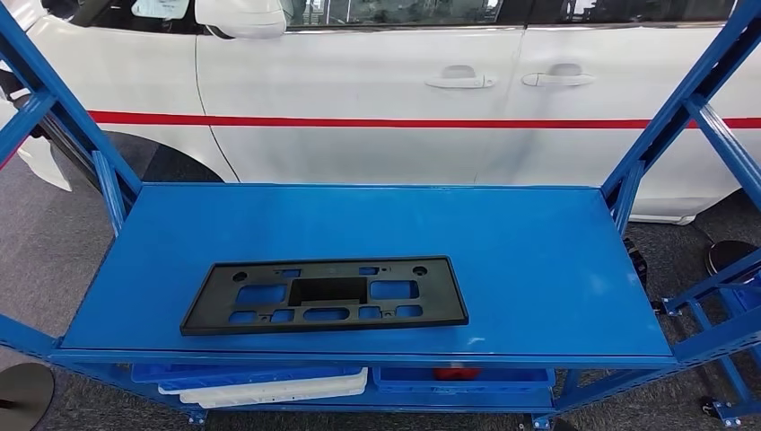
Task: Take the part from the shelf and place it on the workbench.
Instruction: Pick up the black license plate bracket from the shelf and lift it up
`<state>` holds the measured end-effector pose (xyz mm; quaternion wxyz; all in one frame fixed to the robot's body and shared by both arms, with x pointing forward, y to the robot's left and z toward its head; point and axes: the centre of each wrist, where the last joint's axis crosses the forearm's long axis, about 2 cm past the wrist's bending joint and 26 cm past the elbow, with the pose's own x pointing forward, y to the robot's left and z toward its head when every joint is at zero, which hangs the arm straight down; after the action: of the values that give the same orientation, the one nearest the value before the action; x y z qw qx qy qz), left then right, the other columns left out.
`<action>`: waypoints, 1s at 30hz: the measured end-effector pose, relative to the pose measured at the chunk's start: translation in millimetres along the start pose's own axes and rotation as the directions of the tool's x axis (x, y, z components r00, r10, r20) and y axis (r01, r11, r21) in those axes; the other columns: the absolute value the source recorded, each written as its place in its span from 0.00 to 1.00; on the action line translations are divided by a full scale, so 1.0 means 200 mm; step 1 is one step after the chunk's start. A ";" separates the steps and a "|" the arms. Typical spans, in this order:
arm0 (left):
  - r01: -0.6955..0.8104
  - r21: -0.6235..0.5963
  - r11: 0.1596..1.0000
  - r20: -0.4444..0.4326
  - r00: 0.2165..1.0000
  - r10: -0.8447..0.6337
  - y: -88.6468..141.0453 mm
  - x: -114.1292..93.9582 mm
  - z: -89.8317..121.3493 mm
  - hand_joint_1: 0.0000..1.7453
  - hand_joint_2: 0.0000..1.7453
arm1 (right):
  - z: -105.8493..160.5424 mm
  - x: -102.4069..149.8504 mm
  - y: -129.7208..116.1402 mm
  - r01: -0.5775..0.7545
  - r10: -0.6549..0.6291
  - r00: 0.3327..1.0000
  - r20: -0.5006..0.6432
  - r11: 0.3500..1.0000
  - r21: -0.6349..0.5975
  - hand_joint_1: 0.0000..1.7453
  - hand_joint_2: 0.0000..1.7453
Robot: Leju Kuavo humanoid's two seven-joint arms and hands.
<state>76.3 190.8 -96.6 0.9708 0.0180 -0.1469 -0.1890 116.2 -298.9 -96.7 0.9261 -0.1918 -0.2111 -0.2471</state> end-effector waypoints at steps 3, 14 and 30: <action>-0.003 -0.003 1.000 0.000 1.000 0.003 0.01 0.00 0.00 0.00 0.00 | -0.01 0.05 0.01 0.215 -0.214 0.976 0.042 0.977 -0.010 0.00 1.00; -0.015 -0.010 1.000 0.002 1.000 0.015 0.02 -0.01 0.00 0.00 0.00 | -0.05 0.18 -0.03 0.574 -0.548 0.812 0.204 0.812 -0.106 0.00 1.00; -0.025 -0.015 1.000 0.003 1.000 0.025 0.02 -0.01 0.00 0.00 0.00 | -0.09 0.09 -0.22 0.644 -0.551 0.758 0.350 0.715 -0.271 0.00 1.00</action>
<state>76.5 194.9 -97.5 0.9729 0.0089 -0.1472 -0.1782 112.2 -348.9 -91.4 0.7070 -0.3146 -0.3228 -0.5449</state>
